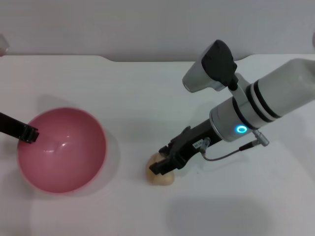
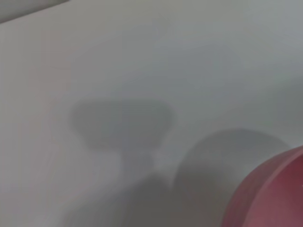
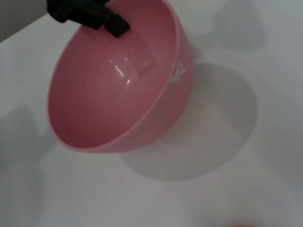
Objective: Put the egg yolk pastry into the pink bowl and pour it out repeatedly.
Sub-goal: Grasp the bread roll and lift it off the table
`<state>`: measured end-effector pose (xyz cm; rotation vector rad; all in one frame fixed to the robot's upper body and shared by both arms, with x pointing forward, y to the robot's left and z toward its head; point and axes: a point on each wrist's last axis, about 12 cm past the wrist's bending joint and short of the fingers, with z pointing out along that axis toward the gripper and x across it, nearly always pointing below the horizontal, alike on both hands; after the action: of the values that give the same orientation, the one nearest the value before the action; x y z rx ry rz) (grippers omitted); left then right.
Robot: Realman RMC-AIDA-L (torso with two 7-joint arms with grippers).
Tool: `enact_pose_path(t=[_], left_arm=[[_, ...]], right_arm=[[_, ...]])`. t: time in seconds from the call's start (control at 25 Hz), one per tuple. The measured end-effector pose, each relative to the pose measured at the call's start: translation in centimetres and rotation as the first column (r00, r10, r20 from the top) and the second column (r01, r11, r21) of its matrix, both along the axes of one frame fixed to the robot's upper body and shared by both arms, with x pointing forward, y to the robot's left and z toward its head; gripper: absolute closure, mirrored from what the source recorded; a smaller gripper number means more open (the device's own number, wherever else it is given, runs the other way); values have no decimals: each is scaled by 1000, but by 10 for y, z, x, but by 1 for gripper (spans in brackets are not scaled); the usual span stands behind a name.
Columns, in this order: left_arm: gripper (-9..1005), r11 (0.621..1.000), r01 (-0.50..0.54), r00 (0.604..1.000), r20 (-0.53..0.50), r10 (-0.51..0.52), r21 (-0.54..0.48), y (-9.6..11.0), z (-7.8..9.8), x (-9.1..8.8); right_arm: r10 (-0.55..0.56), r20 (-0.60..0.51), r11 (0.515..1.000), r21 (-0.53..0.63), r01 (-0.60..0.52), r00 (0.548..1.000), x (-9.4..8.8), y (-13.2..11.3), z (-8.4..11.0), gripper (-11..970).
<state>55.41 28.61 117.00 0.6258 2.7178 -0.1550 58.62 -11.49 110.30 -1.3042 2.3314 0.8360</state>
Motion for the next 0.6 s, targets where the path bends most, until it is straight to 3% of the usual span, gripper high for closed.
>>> enact_pose_path(t=[0.6], left_arm=[[997,1000,23,1000,20,-23,12,-9,0,4]], right_arm=[[19,-24,999,-41,-20,1000,-8,-1,-12,555]])
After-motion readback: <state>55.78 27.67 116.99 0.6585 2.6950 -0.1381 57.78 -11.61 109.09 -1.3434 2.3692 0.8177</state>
